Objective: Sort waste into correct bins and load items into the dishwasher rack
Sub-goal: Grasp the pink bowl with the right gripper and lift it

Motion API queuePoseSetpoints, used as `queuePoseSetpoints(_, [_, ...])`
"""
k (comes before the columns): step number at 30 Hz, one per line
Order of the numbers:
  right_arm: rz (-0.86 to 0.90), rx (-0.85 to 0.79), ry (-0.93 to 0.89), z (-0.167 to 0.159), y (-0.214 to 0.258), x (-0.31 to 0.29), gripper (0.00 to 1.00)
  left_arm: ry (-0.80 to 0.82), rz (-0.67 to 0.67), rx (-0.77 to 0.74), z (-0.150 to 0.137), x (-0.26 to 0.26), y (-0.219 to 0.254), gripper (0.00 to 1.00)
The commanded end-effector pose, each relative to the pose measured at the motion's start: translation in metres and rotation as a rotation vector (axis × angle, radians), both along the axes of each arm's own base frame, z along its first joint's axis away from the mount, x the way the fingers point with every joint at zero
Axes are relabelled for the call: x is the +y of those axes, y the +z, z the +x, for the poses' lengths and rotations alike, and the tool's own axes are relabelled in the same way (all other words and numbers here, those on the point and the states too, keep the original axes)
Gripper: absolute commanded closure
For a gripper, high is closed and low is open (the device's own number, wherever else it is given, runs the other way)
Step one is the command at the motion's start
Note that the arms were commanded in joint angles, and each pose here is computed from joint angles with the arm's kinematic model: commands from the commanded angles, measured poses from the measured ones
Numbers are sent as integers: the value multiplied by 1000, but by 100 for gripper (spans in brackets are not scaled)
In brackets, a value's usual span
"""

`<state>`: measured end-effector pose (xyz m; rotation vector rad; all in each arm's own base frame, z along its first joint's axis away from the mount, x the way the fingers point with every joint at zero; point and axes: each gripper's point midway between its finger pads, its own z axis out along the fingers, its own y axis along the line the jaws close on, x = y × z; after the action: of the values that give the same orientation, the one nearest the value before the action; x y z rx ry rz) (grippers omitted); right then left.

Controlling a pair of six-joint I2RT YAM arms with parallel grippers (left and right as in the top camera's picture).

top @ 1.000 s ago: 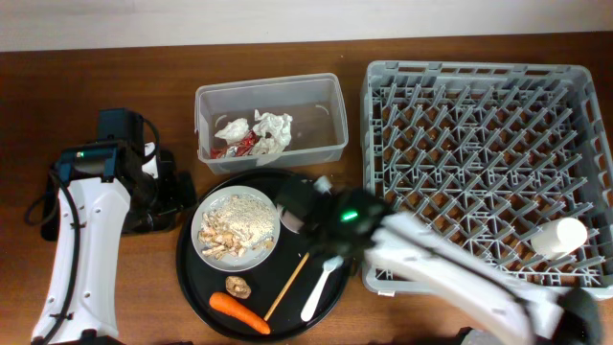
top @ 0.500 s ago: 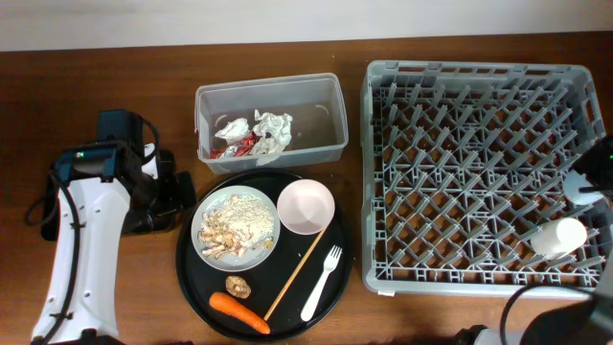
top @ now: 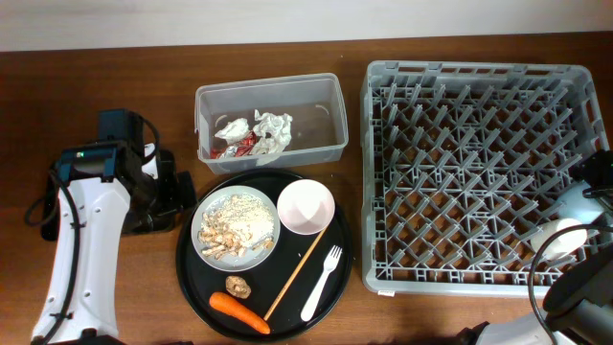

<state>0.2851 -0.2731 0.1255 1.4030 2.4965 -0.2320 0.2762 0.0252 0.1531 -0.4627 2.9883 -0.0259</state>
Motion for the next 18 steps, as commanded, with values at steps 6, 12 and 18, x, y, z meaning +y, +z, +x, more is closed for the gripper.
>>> queuePoseSetpoints(6, [79,-278,221,40,87,47,20,8,2,5,0,1,-1,1])
queuePoseSetpoints(12, [112,-282,776,51,141,221,20,8,2,4,0,1,-1,1])
queuePoseSetpoints(18, [252,-96,1320,29,85,410,21,8,2,6,0,1,-1,1])
